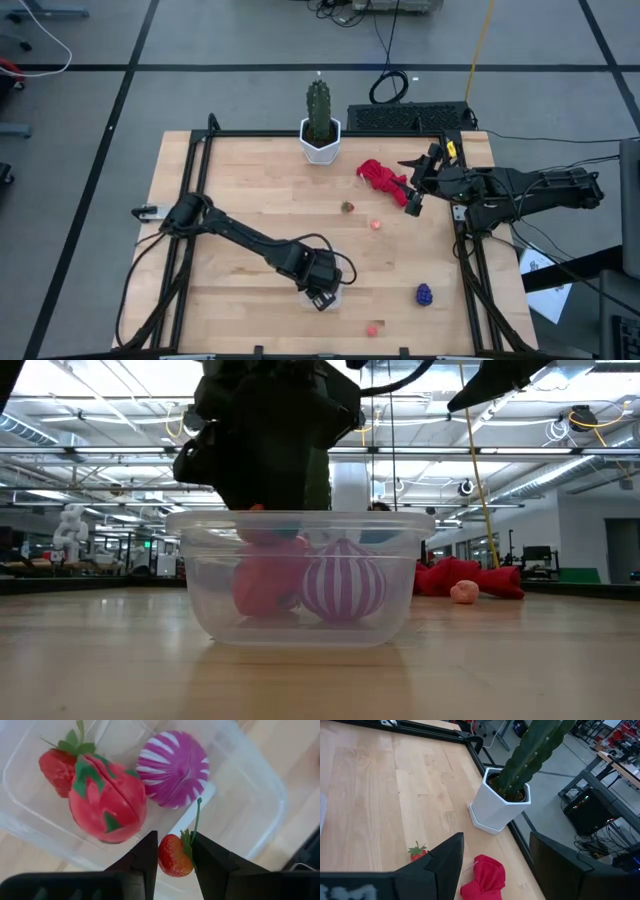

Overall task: Pick and placing Produce into tupperware
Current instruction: Put the bottom strawberry into the transparent container

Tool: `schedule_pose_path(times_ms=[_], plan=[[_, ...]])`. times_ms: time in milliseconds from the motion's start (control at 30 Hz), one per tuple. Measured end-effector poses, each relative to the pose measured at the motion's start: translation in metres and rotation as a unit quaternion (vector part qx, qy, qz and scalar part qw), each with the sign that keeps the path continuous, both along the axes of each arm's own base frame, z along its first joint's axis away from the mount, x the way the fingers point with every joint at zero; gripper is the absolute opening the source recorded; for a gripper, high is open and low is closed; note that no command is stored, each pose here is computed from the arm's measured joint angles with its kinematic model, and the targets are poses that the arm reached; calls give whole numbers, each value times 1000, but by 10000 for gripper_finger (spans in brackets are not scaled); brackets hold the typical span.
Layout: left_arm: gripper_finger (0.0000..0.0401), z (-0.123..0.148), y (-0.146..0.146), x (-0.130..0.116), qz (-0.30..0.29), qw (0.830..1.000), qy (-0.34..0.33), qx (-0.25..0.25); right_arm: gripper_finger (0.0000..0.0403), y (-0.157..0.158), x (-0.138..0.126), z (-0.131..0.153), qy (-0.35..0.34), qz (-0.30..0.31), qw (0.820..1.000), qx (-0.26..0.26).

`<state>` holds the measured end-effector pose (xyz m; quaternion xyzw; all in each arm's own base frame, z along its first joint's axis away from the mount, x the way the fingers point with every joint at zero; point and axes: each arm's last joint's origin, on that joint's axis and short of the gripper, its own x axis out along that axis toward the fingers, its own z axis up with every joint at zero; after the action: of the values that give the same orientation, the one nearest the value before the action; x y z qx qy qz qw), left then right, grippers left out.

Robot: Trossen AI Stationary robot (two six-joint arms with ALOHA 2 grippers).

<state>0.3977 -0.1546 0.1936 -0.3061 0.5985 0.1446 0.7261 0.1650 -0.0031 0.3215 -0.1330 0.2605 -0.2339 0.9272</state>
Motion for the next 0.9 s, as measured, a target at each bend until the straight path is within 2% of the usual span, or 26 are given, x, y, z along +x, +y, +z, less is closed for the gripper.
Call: schedule_pose_path(times_ms=[600, 900], plan=[[112, -2, 2, 1, -4, 1000, -1, 6, 219, 0, 0, 0, -2, -1, 1000, 3], [137, -2, 2, 1, -3, 1000, -3, 11, 219, 0, 0, 0, -2, -1, 1000, 2]])
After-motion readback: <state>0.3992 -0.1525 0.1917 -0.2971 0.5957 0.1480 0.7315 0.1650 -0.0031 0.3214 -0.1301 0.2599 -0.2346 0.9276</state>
